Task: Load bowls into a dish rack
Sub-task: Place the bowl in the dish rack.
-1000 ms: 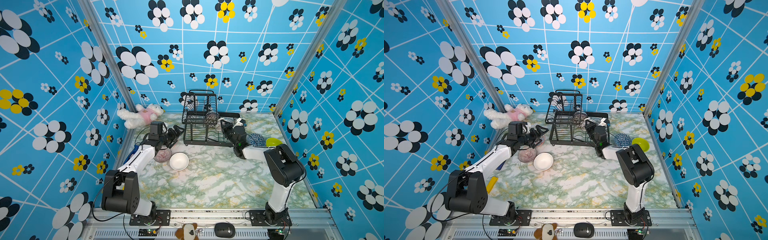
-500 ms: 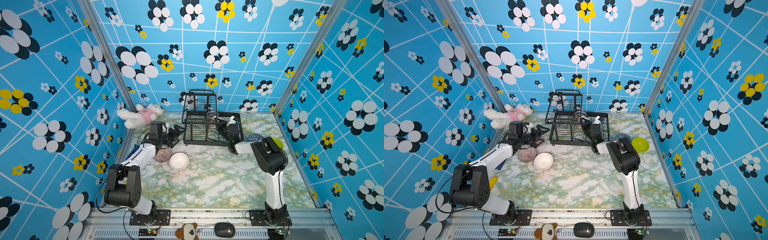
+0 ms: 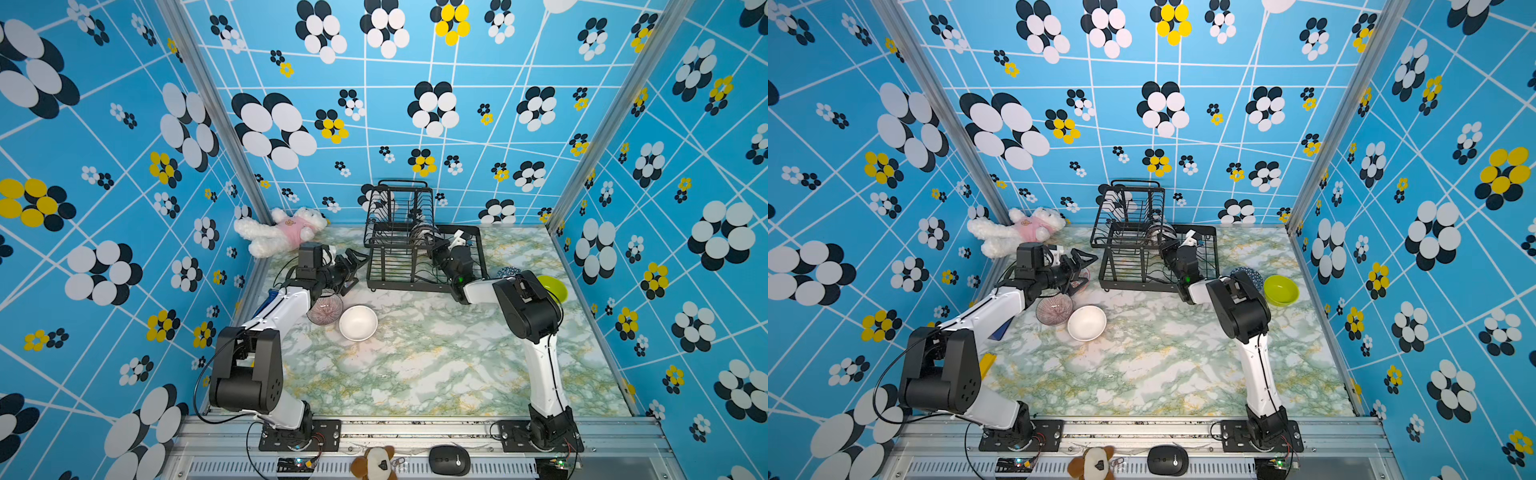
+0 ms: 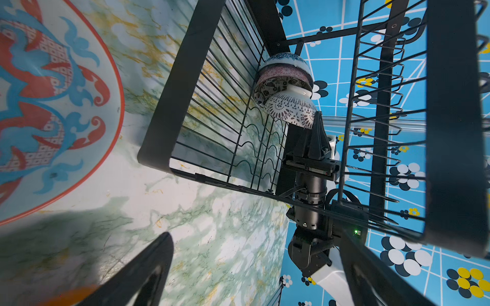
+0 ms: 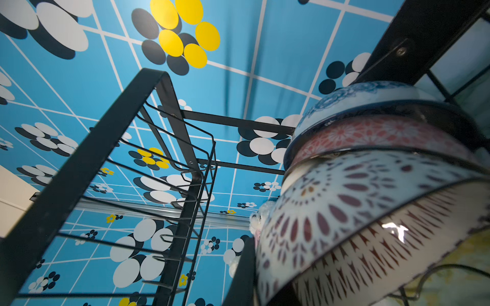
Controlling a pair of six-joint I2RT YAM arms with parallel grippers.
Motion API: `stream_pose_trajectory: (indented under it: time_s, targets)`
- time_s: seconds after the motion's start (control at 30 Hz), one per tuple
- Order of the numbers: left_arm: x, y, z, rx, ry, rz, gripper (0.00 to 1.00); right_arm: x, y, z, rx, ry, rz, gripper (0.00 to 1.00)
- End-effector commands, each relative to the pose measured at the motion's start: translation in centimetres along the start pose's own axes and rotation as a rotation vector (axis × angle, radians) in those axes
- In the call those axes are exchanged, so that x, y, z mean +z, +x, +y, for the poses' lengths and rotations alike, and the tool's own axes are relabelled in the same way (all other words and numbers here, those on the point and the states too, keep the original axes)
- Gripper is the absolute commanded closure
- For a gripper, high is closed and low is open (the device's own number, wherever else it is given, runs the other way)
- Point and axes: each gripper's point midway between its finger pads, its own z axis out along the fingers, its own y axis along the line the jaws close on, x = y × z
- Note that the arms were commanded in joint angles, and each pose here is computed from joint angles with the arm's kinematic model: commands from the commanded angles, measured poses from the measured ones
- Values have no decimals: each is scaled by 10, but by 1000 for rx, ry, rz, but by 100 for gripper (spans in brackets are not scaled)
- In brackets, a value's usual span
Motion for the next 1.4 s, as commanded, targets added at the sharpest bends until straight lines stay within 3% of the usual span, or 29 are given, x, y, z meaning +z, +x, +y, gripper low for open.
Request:
stream_pose_trajectory:
  time_s: [0.0,0.7,1.1,1.37]
  targets:
    - [3,1,9,-26,1,14,1,6,6,31,3,-127,6,100]
    - [4,0,10,-39,8,16,1,0,8,11,102,-35,-34,99]
    - [3,0,10,-43,10,15,1,-5,8,-6,169,53,-39,80]
    - [3,0,9,-42,13,13,1,-7,9,-5,182,63,-32,77]
